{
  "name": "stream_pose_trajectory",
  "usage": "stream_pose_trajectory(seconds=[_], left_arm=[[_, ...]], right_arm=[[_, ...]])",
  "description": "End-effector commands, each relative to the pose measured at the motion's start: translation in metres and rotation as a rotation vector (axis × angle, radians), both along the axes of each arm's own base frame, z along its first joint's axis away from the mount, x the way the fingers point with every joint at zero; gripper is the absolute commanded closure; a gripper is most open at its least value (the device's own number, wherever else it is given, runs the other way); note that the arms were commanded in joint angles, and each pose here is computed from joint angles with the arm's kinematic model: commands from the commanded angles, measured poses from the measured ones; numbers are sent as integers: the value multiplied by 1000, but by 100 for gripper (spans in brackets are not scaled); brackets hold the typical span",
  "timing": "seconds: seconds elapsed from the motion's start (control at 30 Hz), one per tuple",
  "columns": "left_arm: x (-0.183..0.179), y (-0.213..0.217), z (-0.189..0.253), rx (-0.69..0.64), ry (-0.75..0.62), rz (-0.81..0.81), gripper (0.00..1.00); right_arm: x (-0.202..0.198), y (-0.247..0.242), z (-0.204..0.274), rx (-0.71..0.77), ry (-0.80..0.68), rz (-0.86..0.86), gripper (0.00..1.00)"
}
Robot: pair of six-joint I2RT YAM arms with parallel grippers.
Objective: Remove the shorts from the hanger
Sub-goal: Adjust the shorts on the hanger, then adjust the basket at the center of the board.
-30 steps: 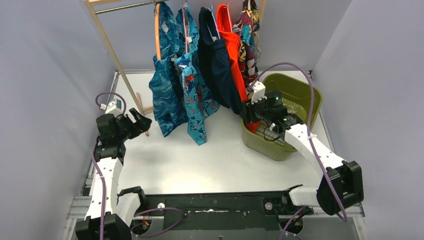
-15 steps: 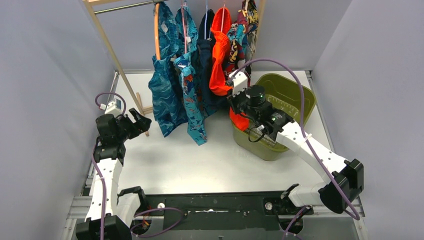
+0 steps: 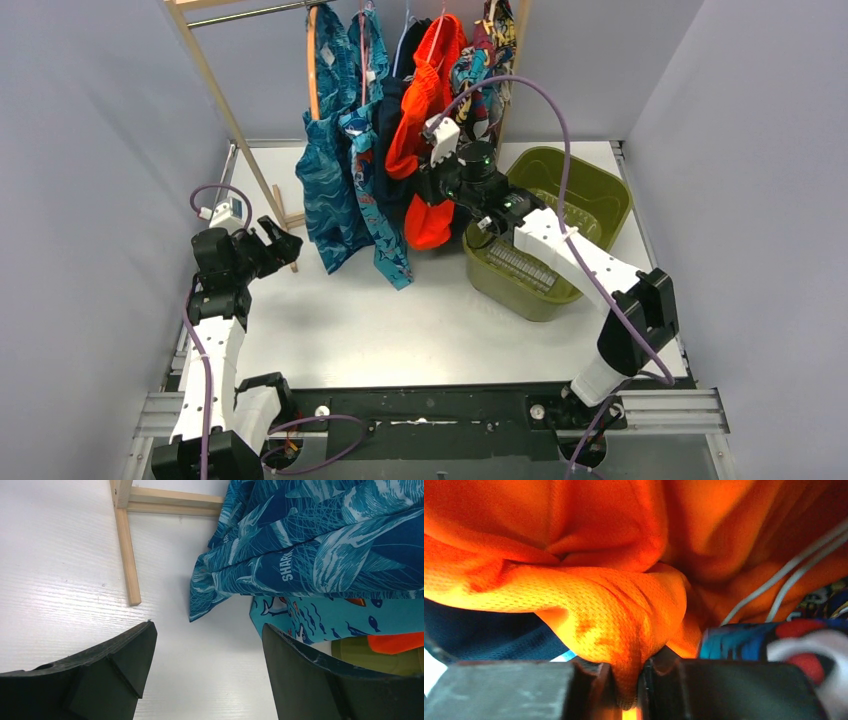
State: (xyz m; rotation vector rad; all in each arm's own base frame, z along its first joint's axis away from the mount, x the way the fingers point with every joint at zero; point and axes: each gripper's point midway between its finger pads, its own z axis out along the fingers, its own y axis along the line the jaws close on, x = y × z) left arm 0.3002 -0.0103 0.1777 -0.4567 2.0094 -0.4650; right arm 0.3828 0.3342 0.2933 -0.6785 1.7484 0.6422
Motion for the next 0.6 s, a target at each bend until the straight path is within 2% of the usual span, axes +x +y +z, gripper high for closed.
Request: stream_pose_trajectory(seconds=[0.0, 0.07, 0.17, 0.27, 0.37, 0.57], left_arm=[[4, 2, 11, 30, -42, -4, 23], [3, 3, 10, 38, -38, -5, 23], [4, 3, 8, 42, -35, -6, 23], [5, 2, 7, 38, -30, -16, 23], [6, 1, 7, 33, -30, -22, 23], [6, 0, 7, 30, -34, -24, 23]], right_arm=[[3, -4, 7, 39, -8, -59, 86], [6, -27, -24, -44, 29, -160, 80], [-1, -60, -69, -155, 105, -255, 62], [-15, -93, -106, -226, 186, -319, 56], [-27, -126, -125, -241, 252, -380, 55], [-48, -178, -118, -212, 246, -467, 46]])
